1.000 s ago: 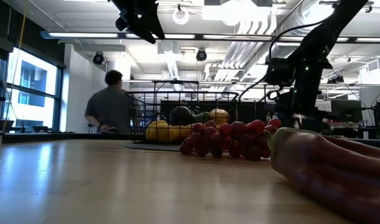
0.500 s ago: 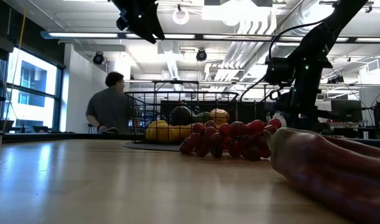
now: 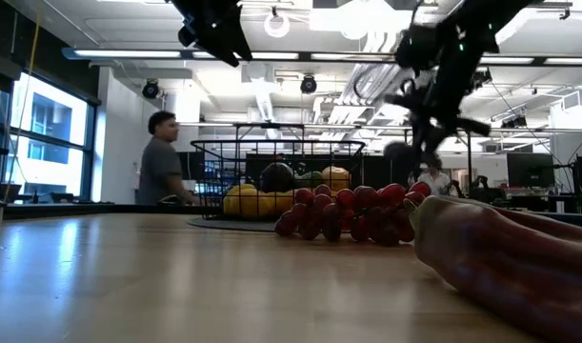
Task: Build produce basket
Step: Put the purple eggplant into the black wire basket
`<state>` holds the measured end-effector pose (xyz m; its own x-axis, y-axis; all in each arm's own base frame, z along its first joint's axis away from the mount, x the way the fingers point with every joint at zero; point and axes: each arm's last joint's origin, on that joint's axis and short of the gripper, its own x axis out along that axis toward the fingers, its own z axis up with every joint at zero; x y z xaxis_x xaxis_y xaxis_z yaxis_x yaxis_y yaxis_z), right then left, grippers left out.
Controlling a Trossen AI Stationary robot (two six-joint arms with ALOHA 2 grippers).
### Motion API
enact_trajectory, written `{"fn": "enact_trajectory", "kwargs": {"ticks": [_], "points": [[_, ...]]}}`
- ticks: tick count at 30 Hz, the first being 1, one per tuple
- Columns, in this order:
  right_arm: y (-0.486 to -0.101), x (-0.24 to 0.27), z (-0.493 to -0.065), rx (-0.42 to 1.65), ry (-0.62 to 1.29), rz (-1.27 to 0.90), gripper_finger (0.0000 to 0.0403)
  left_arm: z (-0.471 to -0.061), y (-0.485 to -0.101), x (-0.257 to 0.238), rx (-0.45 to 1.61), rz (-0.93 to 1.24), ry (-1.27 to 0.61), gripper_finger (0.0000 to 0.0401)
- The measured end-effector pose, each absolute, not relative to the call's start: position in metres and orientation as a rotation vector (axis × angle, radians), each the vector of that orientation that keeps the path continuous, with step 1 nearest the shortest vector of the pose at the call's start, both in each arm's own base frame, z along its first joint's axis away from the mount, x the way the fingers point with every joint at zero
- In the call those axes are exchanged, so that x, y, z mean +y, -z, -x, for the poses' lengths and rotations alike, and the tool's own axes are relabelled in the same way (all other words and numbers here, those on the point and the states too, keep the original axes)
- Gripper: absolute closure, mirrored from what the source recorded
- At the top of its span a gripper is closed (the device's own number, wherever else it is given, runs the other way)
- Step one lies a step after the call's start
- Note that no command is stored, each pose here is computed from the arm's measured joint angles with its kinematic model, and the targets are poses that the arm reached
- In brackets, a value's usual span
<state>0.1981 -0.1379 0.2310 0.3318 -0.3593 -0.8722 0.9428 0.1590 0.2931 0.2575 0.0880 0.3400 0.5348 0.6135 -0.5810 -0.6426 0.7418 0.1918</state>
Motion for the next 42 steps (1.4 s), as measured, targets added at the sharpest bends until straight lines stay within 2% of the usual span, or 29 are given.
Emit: {"fn": "enact_trajectory", "kwargs": {"ticks": [11,19,26,42], "points": [[-0.31,-0.137,-0.221,0.499,1.001,-0.83,0.0358,-0.257,-0.34,0.088,0.683,0.023,-0.74,0.0142],[-0.332,-0.135,-0.245,0.252,0.878,-0.793,0.0357,-0.257,-0.34,0.088,0.683,0.023,-0.74,0.0142],[-0.323,-0.134,-0.282,0.167,0.737,-0.802,0.0357,-0.258,-0.34,0.088,0.683,0.023,-0.74,0.0142],[-0.259,-0.13,-0.329,0.357,0.719,-0.913,0.0357,-0.257,-0.34,0.088,0.684,0.023,-0.739,0.0142]]}}
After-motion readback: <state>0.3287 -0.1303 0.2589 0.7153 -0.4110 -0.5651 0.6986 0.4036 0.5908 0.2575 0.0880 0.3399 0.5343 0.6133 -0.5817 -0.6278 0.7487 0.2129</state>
